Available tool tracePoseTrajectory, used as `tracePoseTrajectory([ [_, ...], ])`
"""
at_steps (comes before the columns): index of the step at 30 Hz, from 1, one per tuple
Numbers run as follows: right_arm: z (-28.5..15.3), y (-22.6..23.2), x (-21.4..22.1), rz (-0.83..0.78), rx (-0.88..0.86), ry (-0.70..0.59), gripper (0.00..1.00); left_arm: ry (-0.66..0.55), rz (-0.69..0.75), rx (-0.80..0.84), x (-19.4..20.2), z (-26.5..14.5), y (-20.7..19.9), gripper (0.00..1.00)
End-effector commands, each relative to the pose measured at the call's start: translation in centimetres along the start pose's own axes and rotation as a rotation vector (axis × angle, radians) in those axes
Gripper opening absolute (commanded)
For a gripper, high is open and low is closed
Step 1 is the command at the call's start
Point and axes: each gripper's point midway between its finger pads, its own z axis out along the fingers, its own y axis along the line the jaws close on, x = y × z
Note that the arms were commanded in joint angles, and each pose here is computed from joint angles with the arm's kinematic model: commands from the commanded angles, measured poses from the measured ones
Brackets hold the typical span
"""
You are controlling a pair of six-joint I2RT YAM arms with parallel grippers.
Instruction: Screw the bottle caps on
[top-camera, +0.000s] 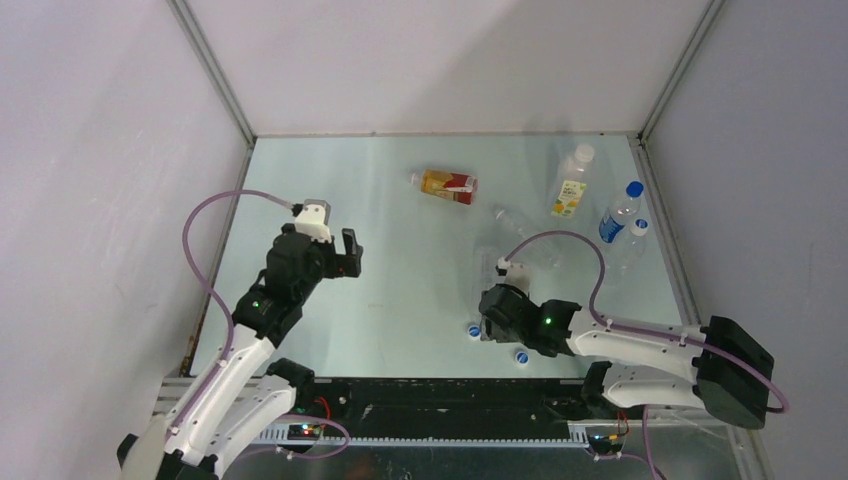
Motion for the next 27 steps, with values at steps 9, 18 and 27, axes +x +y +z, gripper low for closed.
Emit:
tracePoseTrajectory([
  [9,1.6,-0.3,0.3,-0.012,0.050,-0.009,0.51,-0.019,0.032,0.032,-0.5,0.2,-0.7,0.98],
  [18,1.9,-2.8,-0.3,-0.014,0.154,-0.033,0.50,-0.006,0.039,0.039,-0.2,0.4,-1.0,0.98],
  [27,2.6,-1.8,-1.0,-0.099,0.111,-0.053,0.51,0.017,0.052,0.054,0.2,0.8,-1.4,0.98],
])
